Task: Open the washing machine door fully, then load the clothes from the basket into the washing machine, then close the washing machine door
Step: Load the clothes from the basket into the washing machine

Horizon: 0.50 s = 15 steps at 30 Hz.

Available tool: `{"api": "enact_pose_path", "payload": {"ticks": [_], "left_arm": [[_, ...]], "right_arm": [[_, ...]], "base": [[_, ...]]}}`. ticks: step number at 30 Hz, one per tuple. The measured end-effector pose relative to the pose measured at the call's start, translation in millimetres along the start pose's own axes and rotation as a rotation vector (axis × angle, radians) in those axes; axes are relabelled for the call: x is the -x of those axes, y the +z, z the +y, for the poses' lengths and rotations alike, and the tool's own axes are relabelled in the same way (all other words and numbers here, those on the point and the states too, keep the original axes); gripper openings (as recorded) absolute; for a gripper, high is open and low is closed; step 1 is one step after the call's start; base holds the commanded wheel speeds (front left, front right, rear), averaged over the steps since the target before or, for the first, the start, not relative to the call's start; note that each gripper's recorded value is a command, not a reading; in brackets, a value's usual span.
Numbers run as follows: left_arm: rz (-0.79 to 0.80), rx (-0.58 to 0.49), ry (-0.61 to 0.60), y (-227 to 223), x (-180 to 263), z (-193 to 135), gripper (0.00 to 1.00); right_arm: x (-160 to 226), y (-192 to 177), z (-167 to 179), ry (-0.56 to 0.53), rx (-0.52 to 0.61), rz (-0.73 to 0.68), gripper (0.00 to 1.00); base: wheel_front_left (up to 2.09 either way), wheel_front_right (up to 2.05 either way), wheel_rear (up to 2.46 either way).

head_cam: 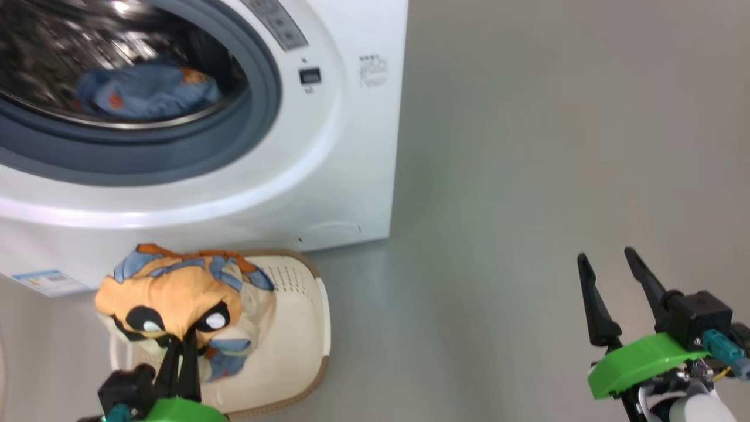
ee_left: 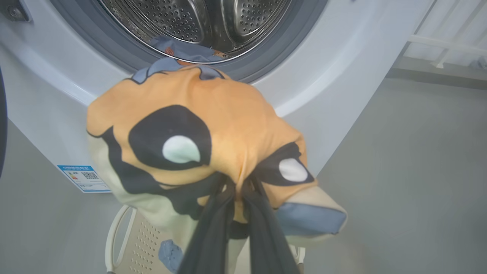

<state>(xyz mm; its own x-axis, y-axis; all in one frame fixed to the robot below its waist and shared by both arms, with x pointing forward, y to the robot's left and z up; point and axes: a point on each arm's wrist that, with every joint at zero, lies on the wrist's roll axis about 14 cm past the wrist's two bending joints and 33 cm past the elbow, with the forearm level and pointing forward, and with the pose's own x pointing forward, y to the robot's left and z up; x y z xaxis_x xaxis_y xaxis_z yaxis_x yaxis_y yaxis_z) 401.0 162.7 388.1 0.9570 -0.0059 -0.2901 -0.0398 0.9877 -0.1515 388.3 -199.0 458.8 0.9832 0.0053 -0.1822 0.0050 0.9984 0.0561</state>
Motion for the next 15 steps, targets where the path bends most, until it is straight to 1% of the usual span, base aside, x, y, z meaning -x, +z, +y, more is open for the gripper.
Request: {"api": "enact_pose_path", "payload": {"ticks": [9,15], "left_arm": [[-0.103,-0.019,0.036,33.3,35.4,12.9,0.0],[-0.124,-0.019,0.054,41.2,53.6,18.6,0.0]], "right_arm": [[21.2,16.2,11.1,0.032,0.002,-0.038,1.0],[32.2,21.9,15.1,0.044,0.002,-0.056,1.0]], "base": [[0.0,0.0,0.0],[0.0,0.0,0.0]]}}
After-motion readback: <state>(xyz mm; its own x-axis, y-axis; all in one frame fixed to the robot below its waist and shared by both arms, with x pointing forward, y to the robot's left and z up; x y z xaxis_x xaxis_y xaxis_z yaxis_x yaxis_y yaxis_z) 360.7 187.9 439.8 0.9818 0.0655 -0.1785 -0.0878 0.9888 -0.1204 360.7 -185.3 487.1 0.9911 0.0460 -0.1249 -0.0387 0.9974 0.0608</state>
